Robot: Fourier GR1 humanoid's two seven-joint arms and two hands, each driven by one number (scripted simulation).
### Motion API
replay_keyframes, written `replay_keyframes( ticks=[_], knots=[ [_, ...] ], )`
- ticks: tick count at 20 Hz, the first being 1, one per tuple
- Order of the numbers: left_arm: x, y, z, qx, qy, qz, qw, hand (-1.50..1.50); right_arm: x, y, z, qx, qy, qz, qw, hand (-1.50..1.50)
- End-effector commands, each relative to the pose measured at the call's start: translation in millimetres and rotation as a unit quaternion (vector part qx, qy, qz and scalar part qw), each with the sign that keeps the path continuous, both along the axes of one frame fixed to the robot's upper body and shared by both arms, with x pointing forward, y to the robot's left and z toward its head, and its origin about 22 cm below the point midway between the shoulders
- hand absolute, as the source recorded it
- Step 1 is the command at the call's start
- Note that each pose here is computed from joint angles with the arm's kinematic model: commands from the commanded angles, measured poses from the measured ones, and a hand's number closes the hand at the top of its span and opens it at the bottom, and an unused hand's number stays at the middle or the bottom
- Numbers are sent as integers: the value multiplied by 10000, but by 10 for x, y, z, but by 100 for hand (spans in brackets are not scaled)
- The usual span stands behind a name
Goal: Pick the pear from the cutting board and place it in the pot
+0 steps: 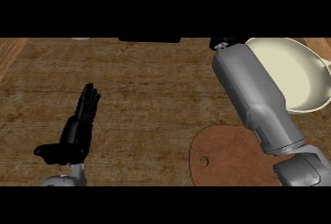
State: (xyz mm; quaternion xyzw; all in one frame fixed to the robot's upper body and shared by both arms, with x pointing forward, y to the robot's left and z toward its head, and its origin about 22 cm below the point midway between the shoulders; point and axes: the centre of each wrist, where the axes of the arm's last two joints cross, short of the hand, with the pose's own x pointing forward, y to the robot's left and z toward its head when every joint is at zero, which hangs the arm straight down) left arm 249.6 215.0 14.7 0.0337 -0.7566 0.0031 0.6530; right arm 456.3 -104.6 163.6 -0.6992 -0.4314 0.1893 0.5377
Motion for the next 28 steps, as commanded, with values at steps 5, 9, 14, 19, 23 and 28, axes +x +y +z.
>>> replay_keyframes(
  ticks=[5,9,14,19,23,28],
  knots=[
    [-37,182,-103,13,21,238,9997,0,97,-785,-48,162,-179,-462,9986,150],
    [-98,158,-86,-61,76,142,9999,0,92,-1256,-123,173,-5,-490,9986,150],
    [-201,17,-159,-28,-15,50,10000,0,-3,-1660,-497,617,257,-473,9966,150],
    [4,186,-5,-15,-6,116,9999,0,-69,-1972,-609,983,780,-389,9913,150],
    [33,-110,-18,48,-105,-48,9999,0,-139,-2071,-816,1220,1088,-850,9829,150],
    [-60,25,-171,39,-79,-47,10000,0,-329,-2472,-992,1914,1490,-1536,9579,-150]
  ],
)
